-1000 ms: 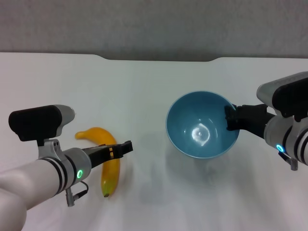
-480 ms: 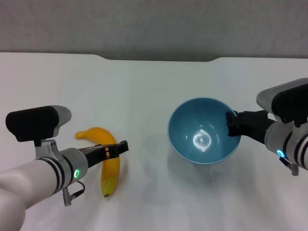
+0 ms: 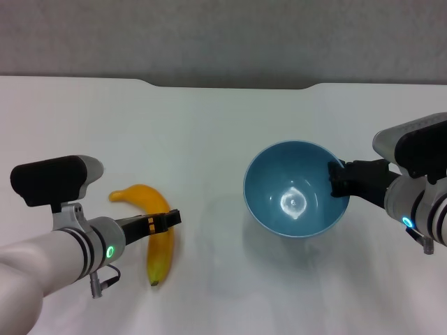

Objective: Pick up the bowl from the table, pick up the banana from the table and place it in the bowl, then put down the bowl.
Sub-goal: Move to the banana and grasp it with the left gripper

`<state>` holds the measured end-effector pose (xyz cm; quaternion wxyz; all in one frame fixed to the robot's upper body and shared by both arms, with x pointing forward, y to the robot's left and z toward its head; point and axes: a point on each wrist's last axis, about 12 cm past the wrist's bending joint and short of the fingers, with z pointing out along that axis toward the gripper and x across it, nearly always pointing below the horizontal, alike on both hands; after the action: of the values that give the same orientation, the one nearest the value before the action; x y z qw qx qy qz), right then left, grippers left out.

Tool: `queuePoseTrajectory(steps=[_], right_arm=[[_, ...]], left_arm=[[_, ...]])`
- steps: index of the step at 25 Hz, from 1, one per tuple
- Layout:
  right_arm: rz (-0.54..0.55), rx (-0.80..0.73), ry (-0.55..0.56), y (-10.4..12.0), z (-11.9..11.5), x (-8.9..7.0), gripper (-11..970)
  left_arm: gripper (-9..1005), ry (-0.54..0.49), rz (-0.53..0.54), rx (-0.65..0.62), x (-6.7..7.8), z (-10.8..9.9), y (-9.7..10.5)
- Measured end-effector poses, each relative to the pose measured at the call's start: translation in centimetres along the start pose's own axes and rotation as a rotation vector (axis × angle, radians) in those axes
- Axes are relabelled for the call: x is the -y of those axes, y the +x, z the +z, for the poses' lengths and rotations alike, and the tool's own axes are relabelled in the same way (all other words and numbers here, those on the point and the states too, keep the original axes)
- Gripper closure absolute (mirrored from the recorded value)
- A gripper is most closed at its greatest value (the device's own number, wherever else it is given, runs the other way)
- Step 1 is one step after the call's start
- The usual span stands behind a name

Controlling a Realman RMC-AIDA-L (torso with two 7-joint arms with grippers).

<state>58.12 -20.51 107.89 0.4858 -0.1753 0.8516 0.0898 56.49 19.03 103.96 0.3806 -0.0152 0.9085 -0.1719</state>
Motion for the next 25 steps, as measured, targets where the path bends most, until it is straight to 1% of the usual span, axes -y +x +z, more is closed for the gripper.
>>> queuePoseTrajectory(steps=[4,10,16,25], right_arm=[[0.0,0.0,0.0,0.0,0.0,0.0,918],[-0.001,0.003,-0.001,-0.11,0.02,-0.04,919],[-0.002,0.003,-0.002,-0.13,0.02,-0.04,919],[0.0,0.003,-0.001,-0.11,-0.01,-0.03,920]], left_arm=[[200,-0.01,-0.007,-0.009,-0.22,0.17,0.13],[200,-0.008,0.01,-0.027,0.15,0.38,0.21],[202,-0.022,0.03,-0.079,0.57,0.72,0.22],[210,-0.023,0.036,-0.086,0.61,0.82,0.29]])
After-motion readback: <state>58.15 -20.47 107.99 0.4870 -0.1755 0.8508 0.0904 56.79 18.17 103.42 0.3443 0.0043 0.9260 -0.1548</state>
